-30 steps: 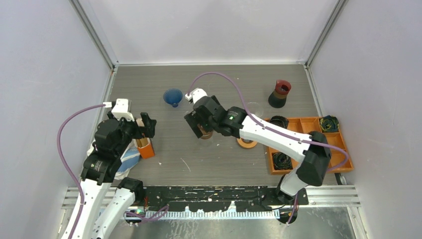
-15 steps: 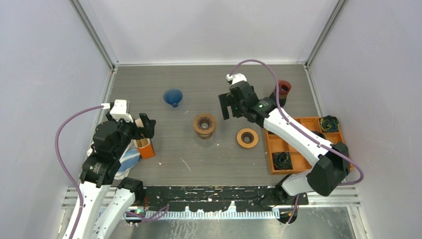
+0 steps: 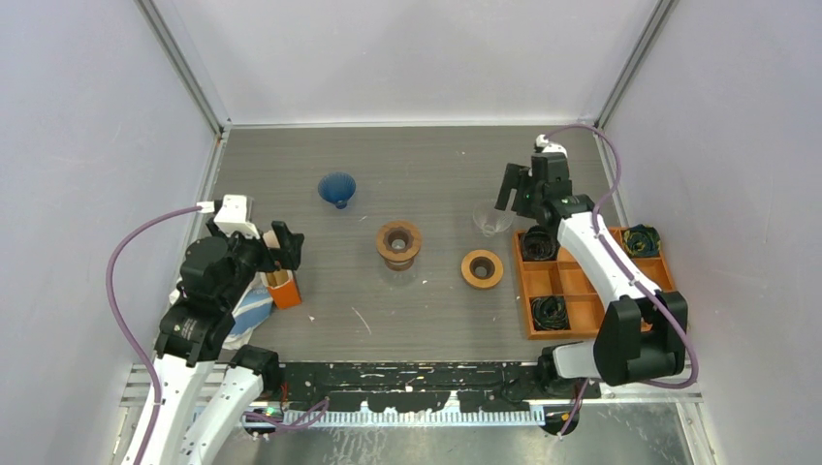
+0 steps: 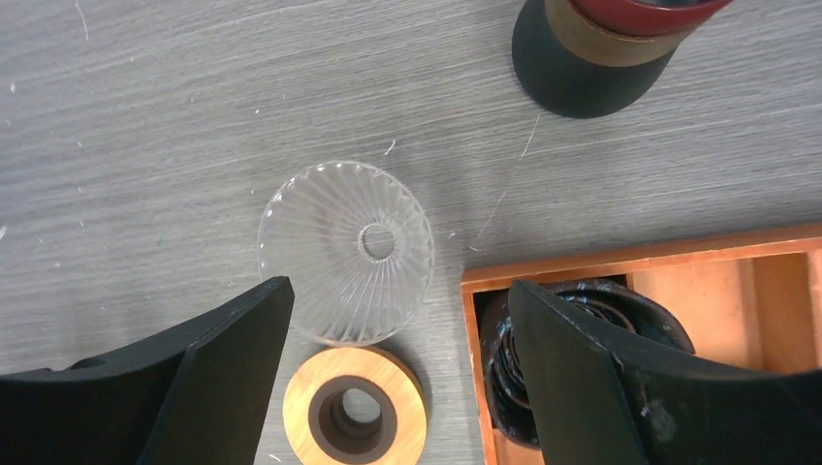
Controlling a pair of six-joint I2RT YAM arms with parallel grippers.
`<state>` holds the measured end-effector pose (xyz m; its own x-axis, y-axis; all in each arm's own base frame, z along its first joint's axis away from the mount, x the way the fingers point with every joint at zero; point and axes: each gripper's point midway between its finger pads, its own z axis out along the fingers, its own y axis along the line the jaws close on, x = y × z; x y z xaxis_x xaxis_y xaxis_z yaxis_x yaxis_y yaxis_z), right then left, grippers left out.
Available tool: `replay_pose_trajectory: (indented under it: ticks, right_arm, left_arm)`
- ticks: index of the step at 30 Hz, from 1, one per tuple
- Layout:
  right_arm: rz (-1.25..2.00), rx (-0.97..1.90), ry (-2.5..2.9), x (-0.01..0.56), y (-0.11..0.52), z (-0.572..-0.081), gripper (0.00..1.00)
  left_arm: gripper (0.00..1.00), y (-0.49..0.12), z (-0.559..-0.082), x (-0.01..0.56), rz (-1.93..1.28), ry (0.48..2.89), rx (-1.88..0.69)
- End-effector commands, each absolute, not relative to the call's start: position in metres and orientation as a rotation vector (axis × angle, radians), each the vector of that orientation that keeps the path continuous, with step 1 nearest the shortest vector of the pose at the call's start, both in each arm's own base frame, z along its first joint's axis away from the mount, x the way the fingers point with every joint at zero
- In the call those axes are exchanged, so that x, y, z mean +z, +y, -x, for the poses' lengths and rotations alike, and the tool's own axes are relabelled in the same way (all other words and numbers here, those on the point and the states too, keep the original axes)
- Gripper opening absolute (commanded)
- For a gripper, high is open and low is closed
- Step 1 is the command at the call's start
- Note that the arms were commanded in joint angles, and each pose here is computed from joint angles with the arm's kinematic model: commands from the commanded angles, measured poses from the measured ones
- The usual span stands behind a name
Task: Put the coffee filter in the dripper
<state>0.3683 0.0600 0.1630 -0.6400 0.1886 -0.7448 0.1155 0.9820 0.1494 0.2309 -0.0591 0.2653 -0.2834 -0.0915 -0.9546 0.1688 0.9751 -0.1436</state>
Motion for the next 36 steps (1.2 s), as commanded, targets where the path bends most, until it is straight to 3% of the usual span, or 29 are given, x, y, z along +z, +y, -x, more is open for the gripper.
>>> replay_pose_trajectory:
  ticks: [1, 13, 19, 29, 36]
  right_arm:
    - [-0.293, 0.3, 2.173, 0.172, 0.061, -0.392, 0.86]
    - [-0.354, 0.404, 2.244, 0.123, 0.057, -0.407, 0.59]
    - [-0.353, 0.424, 2.307, 0.1, 0.062, -0.407, 0.52]
    - [-0.335, 0.472, 2.334, 0.094, 0.069, -0.405, 0.15]
    - [-0.311, 0.571, 2.297, 0.117, 0.082, -0.401, 0.02]
  left_arm:
    - [0.99, -0.064, -0.232, 0.288, -0.068, 1.784, -0.282]
    - [0.99, -0.068, -0.235, 0.284, -0.082, 1.801, -0.29]
    - [0.99, -0.068, -0.236, 0.284, -0.084, 1.803, -0.291]
    - [0.99, -0.07, -0.235, 0.284, -0.091, 1.8, -0.299]
    - [0.99, -0.072, -0.234, 0.287, -0.07, 1.794, -0.326]
